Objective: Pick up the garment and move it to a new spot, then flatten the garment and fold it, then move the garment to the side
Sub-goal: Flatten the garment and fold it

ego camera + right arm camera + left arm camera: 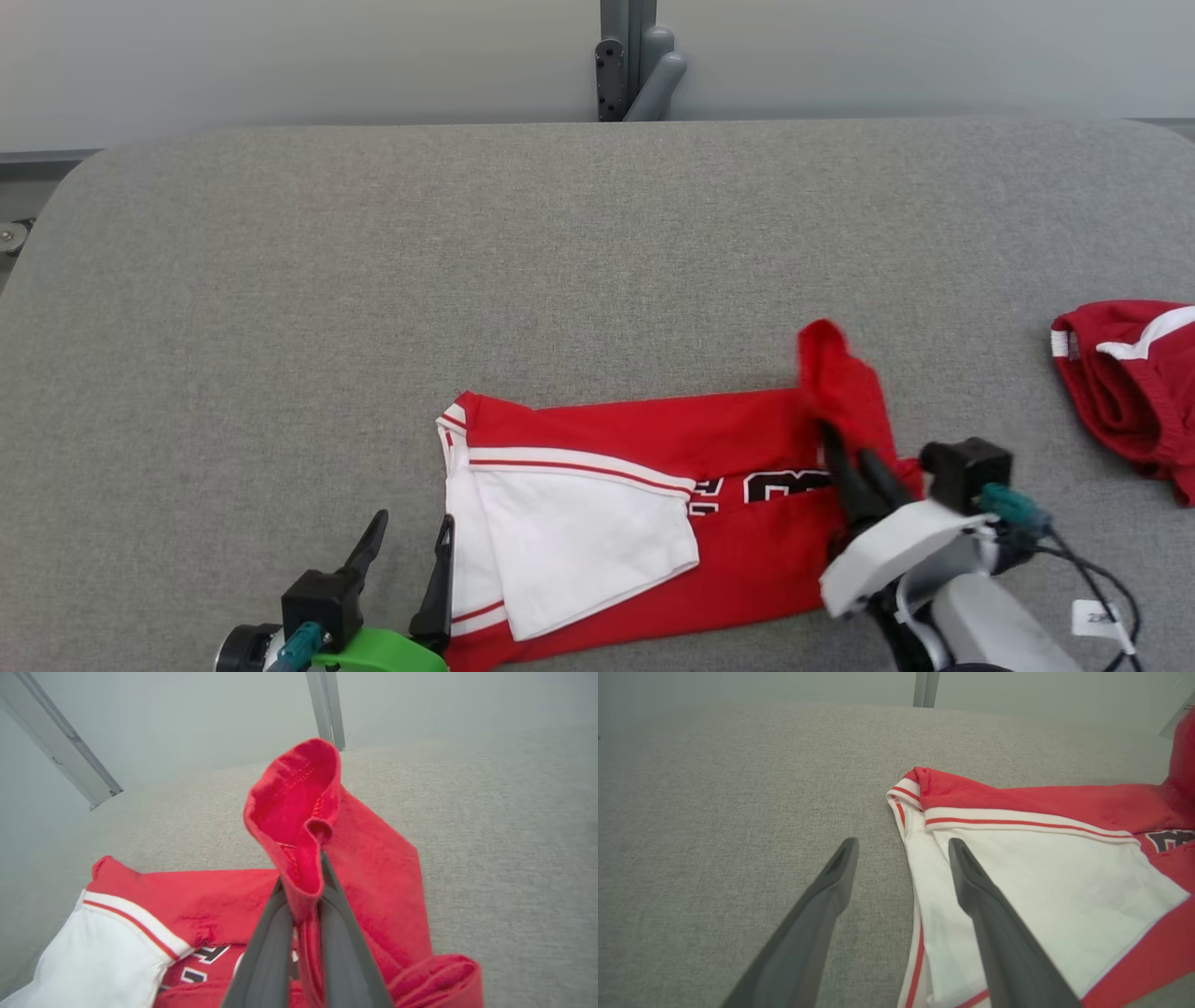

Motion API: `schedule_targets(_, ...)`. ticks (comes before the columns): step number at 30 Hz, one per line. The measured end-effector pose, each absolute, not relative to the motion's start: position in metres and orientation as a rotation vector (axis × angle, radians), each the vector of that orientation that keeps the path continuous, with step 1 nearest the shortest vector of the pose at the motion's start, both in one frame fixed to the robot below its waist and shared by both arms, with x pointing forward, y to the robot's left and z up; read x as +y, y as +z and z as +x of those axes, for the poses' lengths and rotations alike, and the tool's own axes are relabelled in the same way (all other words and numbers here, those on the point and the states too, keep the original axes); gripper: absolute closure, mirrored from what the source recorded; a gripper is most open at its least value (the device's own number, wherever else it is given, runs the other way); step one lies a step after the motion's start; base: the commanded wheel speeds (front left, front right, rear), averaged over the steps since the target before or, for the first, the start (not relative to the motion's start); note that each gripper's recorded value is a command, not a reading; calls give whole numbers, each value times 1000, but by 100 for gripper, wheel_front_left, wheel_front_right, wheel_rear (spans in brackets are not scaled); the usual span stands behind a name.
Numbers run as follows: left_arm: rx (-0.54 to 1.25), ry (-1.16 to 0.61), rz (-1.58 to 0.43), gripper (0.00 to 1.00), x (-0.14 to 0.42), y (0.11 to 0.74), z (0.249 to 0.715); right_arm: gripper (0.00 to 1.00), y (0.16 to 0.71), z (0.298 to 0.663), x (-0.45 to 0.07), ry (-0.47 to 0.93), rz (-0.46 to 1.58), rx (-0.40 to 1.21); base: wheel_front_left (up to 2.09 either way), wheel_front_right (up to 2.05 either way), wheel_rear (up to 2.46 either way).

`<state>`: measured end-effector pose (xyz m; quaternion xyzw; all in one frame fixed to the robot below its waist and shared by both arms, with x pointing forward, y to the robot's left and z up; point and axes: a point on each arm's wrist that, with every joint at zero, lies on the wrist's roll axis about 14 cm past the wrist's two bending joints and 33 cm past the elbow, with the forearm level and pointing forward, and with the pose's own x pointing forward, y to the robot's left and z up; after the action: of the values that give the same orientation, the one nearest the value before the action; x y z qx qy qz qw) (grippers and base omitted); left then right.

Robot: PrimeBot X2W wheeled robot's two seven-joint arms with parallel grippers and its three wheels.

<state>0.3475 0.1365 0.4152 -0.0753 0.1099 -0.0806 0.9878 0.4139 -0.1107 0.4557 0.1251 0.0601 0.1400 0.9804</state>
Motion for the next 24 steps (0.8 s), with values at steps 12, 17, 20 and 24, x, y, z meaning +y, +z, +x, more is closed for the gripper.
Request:
schedule_targets(12, 214, -176, -171, 0, 130, 419, 339, 100, 464, 370, 55, 806, 278, 221, 0, 0, 0)
schedule_targets(17, 224, -133, -189, 0, 140, 417, 327, 100, 463, 366, 94, 930, 228, 241, 0, 0, 0)
schedule_targets(20, 228, -70, -197, 0, 156, 415, 316, 100, 457, 369, 115, 979, 200, 260, 0, 0, 0)
schedule_targets(24, 229, -8, -201, 0, 173, 414, 307, 56, 449, 369, 129, 1009, 196, 287, 0, 0, 0)
